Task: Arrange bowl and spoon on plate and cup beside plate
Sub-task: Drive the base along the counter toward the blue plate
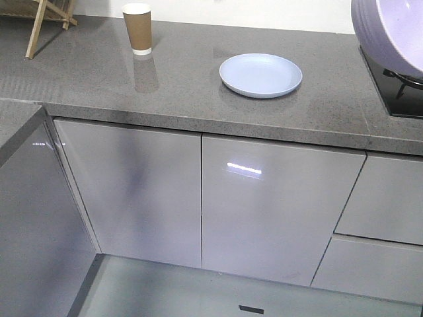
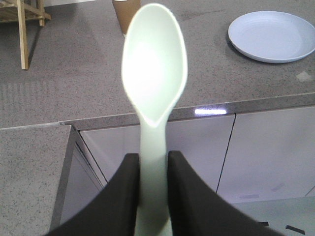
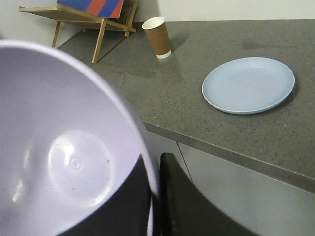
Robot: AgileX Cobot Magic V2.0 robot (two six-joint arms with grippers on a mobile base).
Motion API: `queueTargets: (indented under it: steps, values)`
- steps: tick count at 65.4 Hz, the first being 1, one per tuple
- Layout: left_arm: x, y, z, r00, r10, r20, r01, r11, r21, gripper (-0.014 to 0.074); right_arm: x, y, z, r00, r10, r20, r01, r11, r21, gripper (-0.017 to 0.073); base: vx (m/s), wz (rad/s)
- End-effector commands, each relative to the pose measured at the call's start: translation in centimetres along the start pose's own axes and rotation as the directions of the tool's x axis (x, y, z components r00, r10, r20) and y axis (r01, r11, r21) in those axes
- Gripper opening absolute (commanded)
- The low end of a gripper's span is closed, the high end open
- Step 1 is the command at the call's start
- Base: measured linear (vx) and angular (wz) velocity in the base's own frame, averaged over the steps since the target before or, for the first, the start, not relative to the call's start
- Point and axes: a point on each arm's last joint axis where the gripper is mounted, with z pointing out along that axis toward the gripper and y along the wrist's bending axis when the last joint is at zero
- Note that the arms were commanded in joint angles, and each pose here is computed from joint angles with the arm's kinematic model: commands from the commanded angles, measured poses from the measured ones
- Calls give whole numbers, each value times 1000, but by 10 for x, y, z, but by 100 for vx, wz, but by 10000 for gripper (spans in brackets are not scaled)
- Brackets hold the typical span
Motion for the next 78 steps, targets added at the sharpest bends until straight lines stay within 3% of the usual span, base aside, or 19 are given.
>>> queueTargets:
  steps: [1, 78]
  values:
    - [-13, -2, -16, 993, -10, 117, 10, 1000, 1, -6, -13, 14, -10, 995, -26, 97, 28, 1000, -15, -6, 10, 2]
    - [-13, -2, -16, 993, -10, 117, 10, 1000, 1, -6, -13, 14, -10, 995, -26, 97, 28, 1000, -15, -6, 10, 1]
